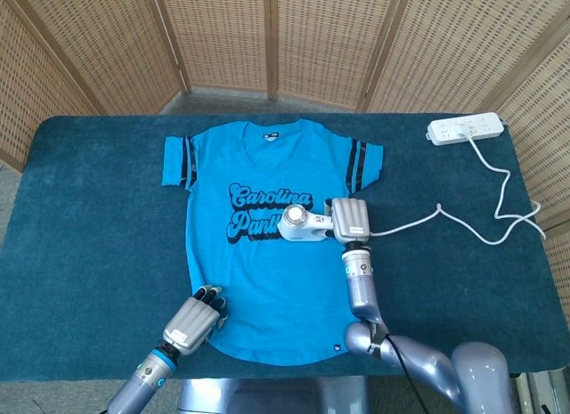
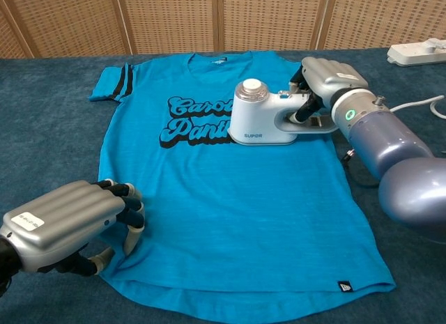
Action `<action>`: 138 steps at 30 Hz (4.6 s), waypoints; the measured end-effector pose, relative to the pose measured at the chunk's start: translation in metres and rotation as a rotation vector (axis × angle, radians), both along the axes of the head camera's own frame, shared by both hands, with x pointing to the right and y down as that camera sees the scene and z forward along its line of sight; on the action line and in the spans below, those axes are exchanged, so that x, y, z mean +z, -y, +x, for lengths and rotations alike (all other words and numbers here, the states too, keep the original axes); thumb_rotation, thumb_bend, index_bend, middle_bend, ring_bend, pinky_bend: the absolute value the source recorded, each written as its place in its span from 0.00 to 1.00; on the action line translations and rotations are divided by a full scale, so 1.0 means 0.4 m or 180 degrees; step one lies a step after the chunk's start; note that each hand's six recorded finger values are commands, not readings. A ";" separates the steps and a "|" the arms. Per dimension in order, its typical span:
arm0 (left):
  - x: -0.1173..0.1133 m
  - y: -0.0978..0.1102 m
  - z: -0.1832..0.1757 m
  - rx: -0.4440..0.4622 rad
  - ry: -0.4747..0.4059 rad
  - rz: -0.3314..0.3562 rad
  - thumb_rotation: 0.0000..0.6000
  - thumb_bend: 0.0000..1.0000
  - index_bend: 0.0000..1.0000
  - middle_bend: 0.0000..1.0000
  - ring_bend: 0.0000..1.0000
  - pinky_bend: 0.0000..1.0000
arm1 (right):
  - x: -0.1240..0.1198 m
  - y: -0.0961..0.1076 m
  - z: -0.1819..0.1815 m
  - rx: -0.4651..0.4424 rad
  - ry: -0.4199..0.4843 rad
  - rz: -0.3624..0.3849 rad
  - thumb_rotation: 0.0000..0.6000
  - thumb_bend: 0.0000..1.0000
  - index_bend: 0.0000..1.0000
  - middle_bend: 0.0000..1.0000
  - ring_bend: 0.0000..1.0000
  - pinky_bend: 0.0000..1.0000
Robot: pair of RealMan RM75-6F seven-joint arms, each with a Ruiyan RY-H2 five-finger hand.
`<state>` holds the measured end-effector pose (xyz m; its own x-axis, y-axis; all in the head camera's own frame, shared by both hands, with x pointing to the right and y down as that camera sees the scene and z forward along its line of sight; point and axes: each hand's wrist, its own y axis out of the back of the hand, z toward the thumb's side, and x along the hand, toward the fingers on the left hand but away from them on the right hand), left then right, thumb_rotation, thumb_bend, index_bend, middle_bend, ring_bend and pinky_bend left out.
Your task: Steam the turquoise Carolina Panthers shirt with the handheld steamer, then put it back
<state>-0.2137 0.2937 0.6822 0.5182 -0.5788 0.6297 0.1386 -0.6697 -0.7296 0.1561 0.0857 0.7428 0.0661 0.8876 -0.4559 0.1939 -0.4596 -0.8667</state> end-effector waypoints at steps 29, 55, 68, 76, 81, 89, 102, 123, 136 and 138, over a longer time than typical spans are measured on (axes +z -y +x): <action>0.001 -0.007 0.009 0.0070 -0.0043 -0.0001 0.92 0.47 0.66 0.36 0.17 0.17 | -0.075 -0.163 -0.006 -0.0218 0.0401 -0.0098 1.00 0.36 0.67 0.67 0.67 0.55; 0.001 -0.003 -0.005 0.0006 0.0013 0.0009 0.92 0.47 0.66 0.36 0.17 0.17 | -0.020 -0.099 -0.001 -0.0198 0.0316 -0.0094 1.00 0.36 0.67 0.67 0.66 0.53; 0.008 -0.004 -0.008 -0.0026 0.0038 -0.0017 0.92 0.47 0.66 0.36 0.17 0.17 | -0.013 -0.015 -0.021 -0.0209 0.0205 0.0056 1.00 0.36 0.67 0.67 0.66 0.53; 0.009 -0.003 -0.012 -0.0042 0.0049 -0.0018 0.92 0.47 0.66 0.36 0.17 0.17 | -0.007 0.044 -0.002 -0.0064 0.0149 0.0168 1.00 0.35 0.67 0.67 0.66 0.53; 0.008 -0.003 -0.012 -0.0045 0.0044 -0.0018 0.92 0.47 0.66 0.36 0.17 0.17 | 0.003 0.048 0.004 -0.0056 0.0122 0.0137 1.00 0.35 0.67 0.67 0.66 0.53; 0.009 -0.005 -0.008 -0.0027 0.0030 -0.0020 0.93 0.47 0.66 0.36 0.17 0.17 | 0.021 0.021 0.005 -0.0151 0.0072 0.0035 1.00 0.35 0.67 0.67 0.66 0.53; 0.007 -0.005 -0.008 -0.0023 0.0011 -0.0016 0.92 0.47 0.66 0.36 0.17 0.17 | 0.006 -0.033 -0.019 -0.0308 0.0150 -0.0017 1.00 0.35 0.67 0.67 0.66 0.53; 0.008 -0.012 0.002 0.0015 -0.0030 -0.0027 0.91 0.47 0.66 0.36 0.17 0.17 | -0.048 -0.161 -0.040 -0.0569 0.0409 -0.0157 1.00 0.35 0.67 0.67 0.66 0.53; 0.008 -0.013 0.007 0.0029 -0.0040 -0.0023 0.92 0.47 0.66 0.36 0.17 0.17 | -0.089 -0.212 -0.028 -0.0616 0.0526 -0.0198 1.00 0.34 0.67 0.67 0.66 0.53; 0.008 -0.013 0.007 0.0029 -0.0040 -0.0021 0.92 0.47 0.66 0.36 0.17 0.17 | -0.090 -0.213 -0.023 -0.0607 0.0522 -0.0193 1.00 0.34 0.67 0.67 0.66 0.53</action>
